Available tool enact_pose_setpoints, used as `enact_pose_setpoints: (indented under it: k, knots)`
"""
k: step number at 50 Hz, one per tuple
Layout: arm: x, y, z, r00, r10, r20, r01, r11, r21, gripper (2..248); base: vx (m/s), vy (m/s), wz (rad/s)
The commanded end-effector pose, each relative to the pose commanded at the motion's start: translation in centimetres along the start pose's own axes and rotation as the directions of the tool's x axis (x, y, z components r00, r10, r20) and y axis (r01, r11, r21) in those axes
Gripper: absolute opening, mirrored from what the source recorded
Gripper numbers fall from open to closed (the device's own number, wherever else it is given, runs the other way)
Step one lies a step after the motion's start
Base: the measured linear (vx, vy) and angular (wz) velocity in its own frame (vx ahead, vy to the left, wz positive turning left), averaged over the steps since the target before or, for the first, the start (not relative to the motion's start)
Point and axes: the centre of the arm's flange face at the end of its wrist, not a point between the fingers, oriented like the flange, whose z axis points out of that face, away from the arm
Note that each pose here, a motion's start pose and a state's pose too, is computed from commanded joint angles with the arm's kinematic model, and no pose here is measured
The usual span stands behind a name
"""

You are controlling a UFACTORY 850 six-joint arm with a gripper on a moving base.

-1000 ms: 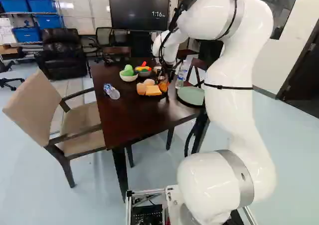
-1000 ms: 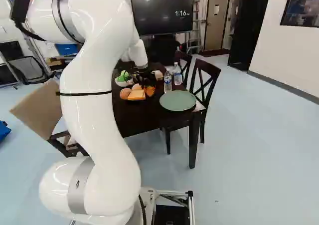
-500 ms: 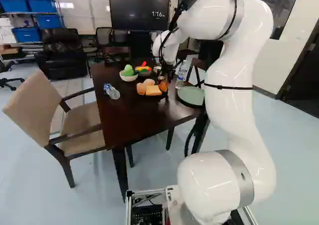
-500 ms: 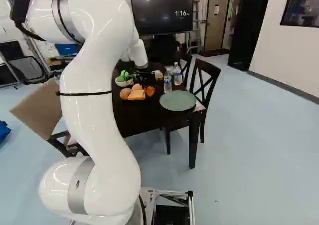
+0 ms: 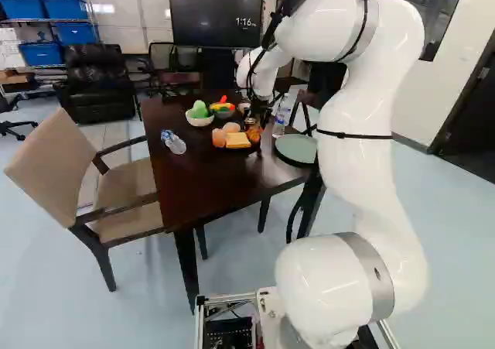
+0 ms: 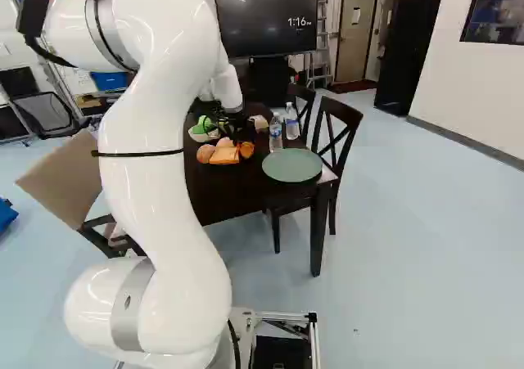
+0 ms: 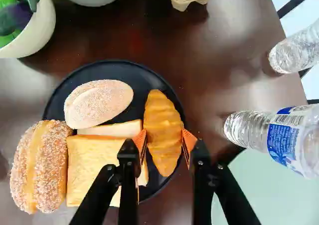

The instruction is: Move the croissant to the empty plate

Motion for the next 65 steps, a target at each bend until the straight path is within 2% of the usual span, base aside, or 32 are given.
enact_pose_setpoints:
  k: [34, 65]
  knots:
    - [0.0, 0.0, -0.1, 1.000, 0.000, -0.001, 0.000, 1.000, 0.000, 109, 0.000, 0.000, 0.000]
    - [0.3, 0.1, -4.2, 0.998, 0.001, -0.059, -0.002, 1.000, -0.003, 109, 0.000, 0.000, 0.000]
